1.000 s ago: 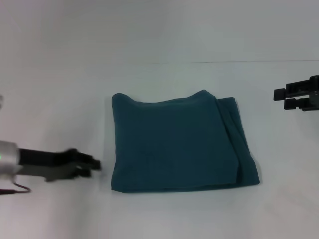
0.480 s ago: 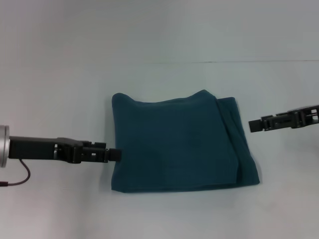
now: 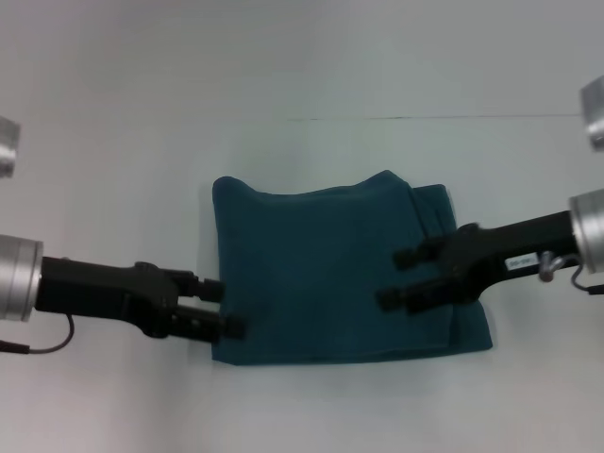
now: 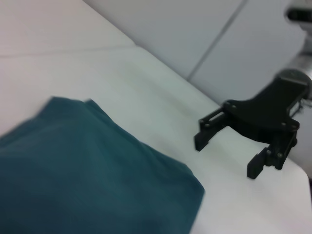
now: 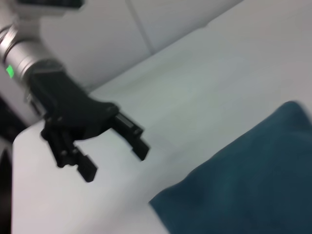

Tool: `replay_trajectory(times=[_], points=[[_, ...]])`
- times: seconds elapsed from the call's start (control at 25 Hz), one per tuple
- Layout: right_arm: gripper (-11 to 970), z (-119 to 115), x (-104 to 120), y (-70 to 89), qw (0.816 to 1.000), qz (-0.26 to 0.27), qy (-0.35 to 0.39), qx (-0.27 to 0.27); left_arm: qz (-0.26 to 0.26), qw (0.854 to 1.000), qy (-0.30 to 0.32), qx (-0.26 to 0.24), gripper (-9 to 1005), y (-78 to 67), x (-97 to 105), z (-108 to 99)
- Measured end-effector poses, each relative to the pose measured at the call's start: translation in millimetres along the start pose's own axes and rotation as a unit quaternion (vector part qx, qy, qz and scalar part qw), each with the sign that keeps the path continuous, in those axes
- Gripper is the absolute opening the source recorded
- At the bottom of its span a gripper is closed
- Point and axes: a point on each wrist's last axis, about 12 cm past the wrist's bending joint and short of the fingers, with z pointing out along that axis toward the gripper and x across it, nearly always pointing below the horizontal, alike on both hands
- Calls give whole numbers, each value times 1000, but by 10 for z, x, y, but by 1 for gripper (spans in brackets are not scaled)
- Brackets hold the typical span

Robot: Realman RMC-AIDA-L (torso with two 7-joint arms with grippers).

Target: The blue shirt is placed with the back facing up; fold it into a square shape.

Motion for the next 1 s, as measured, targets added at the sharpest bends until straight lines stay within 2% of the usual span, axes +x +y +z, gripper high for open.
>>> replay_trajectory(times=[0.24,1.0], points=[[857,132,-33,42,1000,-3,18,-20,16,1000,17,7,853,-24,25,76],[856,179,53,59,999,8,24,-31,22,1000,7,1,853,-19,-11,193]])
